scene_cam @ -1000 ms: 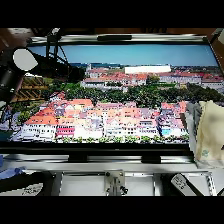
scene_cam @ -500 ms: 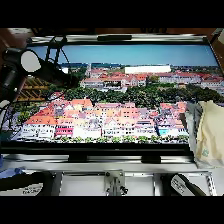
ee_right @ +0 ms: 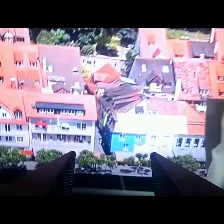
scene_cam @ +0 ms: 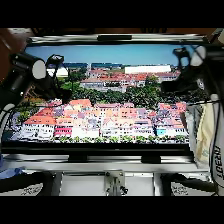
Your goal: Fold the shirts.
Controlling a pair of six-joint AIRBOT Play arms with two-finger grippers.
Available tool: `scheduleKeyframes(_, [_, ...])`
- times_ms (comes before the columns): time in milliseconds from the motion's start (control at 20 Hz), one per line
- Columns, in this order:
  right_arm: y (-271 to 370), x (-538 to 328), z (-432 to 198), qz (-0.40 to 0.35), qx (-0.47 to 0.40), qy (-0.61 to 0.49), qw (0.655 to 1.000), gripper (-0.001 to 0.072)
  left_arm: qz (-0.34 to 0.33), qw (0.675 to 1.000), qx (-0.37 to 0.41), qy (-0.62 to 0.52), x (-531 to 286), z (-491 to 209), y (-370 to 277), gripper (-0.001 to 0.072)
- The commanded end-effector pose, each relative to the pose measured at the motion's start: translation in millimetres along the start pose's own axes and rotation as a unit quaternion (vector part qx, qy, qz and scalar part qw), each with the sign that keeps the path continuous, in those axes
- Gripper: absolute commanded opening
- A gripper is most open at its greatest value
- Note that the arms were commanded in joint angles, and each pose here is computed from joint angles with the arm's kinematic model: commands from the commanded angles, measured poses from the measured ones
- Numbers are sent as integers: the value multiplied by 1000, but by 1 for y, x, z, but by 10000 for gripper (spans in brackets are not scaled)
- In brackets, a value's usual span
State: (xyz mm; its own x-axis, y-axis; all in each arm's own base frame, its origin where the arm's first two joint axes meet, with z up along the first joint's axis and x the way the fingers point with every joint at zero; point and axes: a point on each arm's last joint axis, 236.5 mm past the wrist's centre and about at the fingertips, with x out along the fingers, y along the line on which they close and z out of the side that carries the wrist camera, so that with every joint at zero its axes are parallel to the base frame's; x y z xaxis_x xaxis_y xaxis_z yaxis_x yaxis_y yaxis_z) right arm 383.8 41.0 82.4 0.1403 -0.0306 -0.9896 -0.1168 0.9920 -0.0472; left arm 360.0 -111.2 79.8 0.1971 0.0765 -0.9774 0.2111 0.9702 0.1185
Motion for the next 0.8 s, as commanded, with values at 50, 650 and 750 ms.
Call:
scheduleKeyframes(50, [26,13,-19,-55,-52,62,995,598,2,1000,-3,-7,15,-35,-4,712])
scheduleKeyframes(650, [32,13,-20,-49,-58,62,995,598,5,1000,-10,1,20,-38,1,712])
scheduleKeyframes(750, [32,13,-20,-50,-58,62,995,598,5,1000,-10,0,20,-38,1,712])
